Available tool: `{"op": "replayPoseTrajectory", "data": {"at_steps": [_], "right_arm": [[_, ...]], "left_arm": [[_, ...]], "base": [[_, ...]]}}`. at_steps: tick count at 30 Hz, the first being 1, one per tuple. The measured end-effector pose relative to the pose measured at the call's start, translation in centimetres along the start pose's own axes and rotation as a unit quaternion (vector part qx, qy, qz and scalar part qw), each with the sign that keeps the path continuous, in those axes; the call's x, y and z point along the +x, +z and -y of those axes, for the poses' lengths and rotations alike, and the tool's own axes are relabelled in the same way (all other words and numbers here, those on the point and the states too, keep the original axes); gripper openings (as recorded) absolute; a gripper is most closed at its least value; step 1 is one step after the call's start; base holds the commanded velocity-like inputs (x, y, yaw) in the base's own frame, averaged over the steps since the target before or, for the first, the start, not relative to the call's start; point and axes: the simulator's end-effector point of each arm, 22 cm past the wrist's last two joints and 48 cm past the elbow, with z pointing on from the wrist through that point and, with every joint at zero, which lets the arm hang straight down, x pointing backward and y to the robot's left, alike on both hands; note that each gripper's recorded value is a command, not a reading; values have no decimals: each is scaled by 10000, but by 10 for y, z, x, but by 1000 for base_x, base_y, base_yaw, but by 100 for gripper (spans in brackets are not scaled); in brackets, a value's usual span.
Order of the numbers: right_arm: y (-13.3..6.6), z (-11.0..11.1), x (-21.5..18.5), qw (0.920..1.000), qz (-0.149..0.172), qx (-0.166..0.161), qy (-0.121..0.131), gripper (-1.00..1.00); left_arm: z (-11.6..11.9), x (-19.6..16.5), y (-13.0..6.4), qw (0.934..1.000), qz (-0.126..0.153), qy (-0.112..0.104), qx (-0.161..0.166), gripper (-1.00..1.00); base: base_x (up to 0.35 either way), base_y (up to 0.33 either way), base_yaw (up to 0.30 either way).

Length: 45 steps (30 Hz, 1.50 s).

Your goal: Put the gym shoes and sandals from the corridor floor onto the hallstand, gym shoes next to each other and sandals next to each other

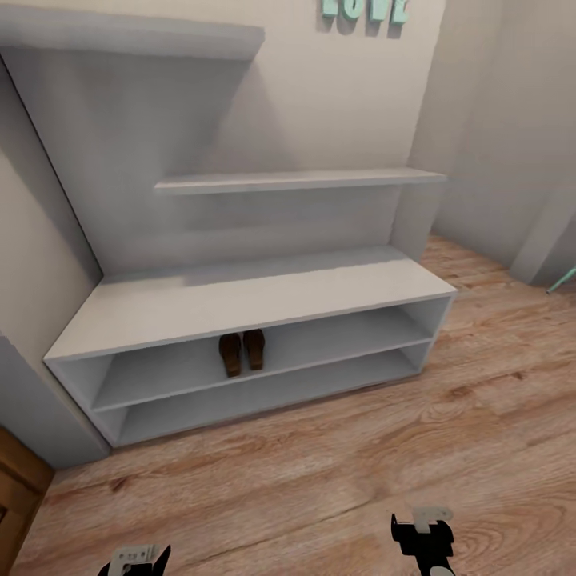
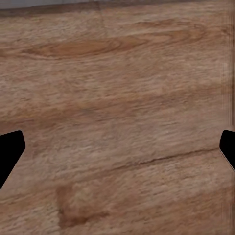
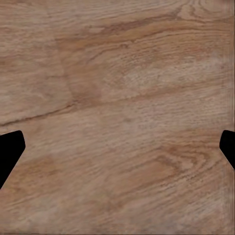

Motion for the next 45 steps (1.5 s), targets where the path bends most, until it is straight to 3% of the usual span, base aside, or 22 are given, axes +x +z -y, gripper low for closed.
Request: {"op": "replayPoseTrajectory", "data": {"at_steps": [8, 15, 25, 45], "right_arm": [[-2, 5, 7, 10000, -30, 36, 9, 100], [-4, 16, 8, 9996, 88, 167, 213, 100], [-7, 22, 13, 9987, 140, 270, 406, 100], [-9, 19, 17, 9987, 114, 253, 424, 100]], "left_arm": [[-14, 0, 0, 9995, 5, -11, -328, 100], [-23, 0, -1, 9985, 10, -8, -545, 100], [-24, 1, -1, 9984, -7, 34, -570, 100], [-26, 0, -2, 9983, 9, 44, -579, 100]], "base": [[0, 0, -288], [0, 0, -288], [0, 0, -289], [0, 0, -290]]}}
